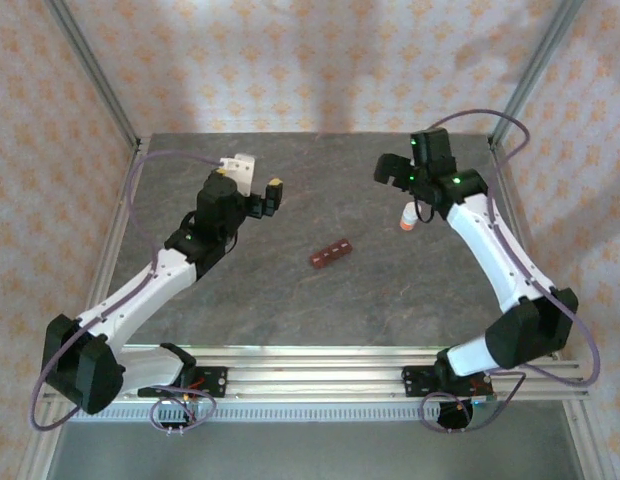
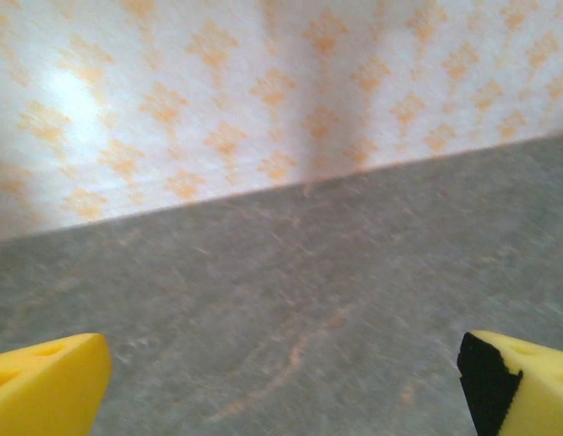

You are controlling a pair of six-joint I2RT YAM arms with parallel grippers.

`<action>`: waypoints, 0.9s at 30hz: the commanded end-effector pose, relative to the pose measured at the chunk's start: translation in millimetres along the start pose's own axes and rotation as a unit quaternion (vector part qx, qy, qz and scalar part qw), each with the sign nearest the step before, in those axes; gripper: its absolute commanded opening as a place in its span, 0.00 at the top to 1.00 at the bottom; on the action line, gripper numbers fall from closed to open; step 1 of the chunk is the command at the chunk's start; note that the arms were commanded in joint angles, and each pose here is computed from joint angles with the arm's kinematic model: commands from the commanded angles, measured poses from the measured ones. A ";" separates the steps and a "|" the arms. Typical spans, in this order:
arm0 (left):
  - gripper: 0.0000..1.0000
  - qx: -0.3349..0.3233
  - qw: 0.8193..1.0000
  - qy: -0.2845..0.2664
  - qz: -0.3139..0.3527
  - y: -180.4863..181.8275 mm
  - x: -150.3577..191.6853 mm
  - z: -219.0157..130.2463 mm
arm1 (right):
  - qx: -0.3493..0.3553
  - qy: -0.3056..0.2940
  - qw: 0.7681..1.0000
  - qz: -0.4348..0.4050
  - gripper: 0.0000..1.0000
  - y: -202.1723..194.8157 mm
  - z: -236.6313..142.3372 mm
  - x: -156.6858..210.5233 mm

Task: Sort the pills into containers

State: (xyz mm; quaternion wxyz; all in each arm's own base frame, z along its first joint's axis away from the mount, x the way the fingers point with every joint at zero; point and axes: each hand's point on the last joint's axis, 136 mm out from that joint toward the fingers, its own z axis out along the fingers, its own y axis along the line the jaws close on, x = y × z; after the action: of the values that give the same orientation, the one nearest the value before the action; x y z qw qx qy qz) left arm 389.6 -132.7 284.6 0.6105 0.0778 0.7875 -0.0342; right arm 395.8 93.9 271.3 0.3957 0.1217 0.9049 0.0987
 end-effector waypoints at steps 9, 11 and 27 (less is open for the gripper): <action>0.00 -0.170 0.982 -0.084 0.017 87.2 18.0 -25.1 | 0.227 -0.175 0.950 0.129 0.00 -134.8 -36.0 -30.1; 0.00 -0.185 0.979 -0.086 0.006 98.6 31.2 -27.2 | 0.264 -0.201 0.931 0.152 0.00 -156.0 -39.7 -29.0; 0.00 -0.229 0.973 -0.011 -0.001 138.6 134.6 -24.3 | 0.368 -0.135 0.915 0.101 0.00 -224.5 21.9 13.5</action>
State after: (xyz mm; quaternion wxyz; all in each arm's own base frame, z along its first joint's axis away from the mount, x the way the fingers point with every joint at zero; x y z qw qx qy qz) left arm 356.7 15.0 165.4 0.6063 -0.0595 0.7802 0.1418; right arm 371.2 -106.1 192.8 0.4281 0.3774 0.8006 -0.1826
